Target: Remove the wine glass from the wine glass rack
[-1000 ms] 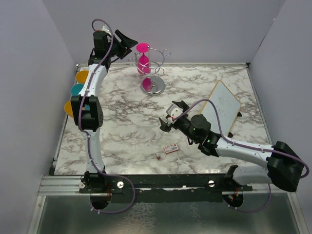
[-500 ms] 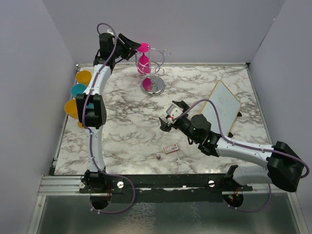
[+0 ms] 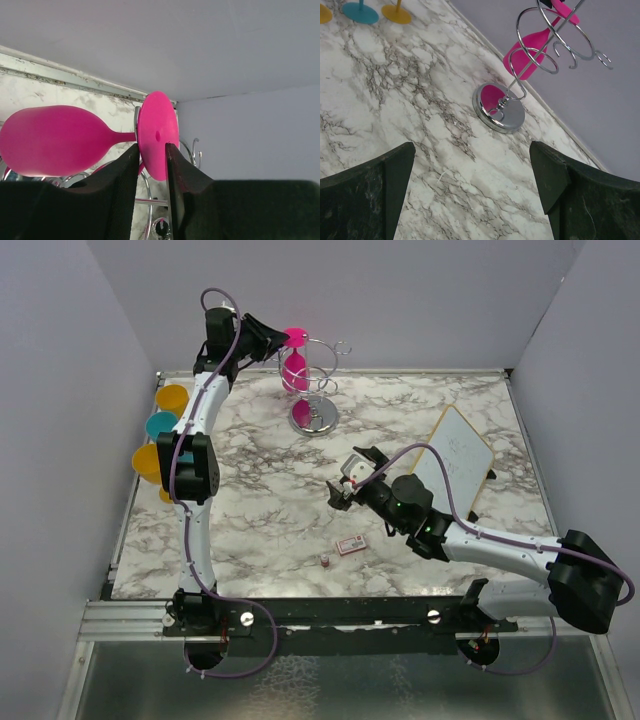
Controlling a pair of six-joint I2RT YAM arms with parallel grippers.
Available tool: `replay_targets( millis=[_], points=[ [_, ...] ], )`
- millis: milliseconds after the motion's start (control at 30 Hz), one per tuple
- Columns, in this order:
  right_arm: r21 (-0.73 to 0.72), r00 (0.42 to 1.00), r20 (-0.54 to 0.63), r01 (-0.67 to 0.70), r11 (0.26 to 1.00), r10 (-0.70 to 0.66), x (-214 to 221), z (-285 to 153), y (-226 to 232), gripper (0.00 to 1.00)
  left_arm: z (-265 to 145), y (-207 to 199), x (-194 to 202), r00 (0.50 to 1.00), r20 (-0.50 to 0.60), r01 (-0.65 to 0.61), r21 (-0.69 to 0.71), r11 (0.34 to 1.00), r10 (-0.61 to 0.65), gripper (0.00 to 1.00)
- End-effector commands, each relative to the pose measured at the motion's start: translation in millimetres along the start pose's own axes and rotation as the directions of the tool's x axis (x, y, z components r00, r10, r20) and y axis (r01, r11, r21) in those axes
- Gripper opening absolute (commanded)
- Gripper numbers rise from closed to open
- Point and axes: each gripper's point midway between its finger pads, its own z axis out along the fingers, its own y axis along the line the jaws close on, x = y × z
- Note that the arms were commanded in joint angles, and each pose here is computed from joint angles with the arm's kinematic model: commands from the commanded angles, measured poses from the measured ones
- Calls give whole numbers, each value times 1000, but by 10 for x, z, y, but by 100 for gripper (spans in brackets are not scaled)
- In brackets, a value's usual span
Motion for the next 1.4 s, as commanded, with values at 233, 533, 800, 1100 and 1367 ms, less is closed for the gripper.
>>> replay_targets(
  millis=[233,533,800,1100,1367],
  points=[
    [3,999,50,-5,1000,5,-155,25,-48,99,-47,-191,-83,999,34,-2,24,1000,1,22],
    [1,999,46,0,1000,0,-157,14,-50,99,-31,-143,-78,999,33,31,13,999,-32,13],
    [0,999,48,1,1000,-1,-159,12,-50,99,-36,-168,-106,996,36,78,39,996,-79,2],
    [-4,999,43,1,1000,-1,-146,15,-39,99,-84,-261,-250,990,62,118,93,989,-124,0],
    [-3,999,39,3,1000,-3,-133,27,-36,99,-69,-333,-348,986,79,136,129,982,-147,0]
  ],
)
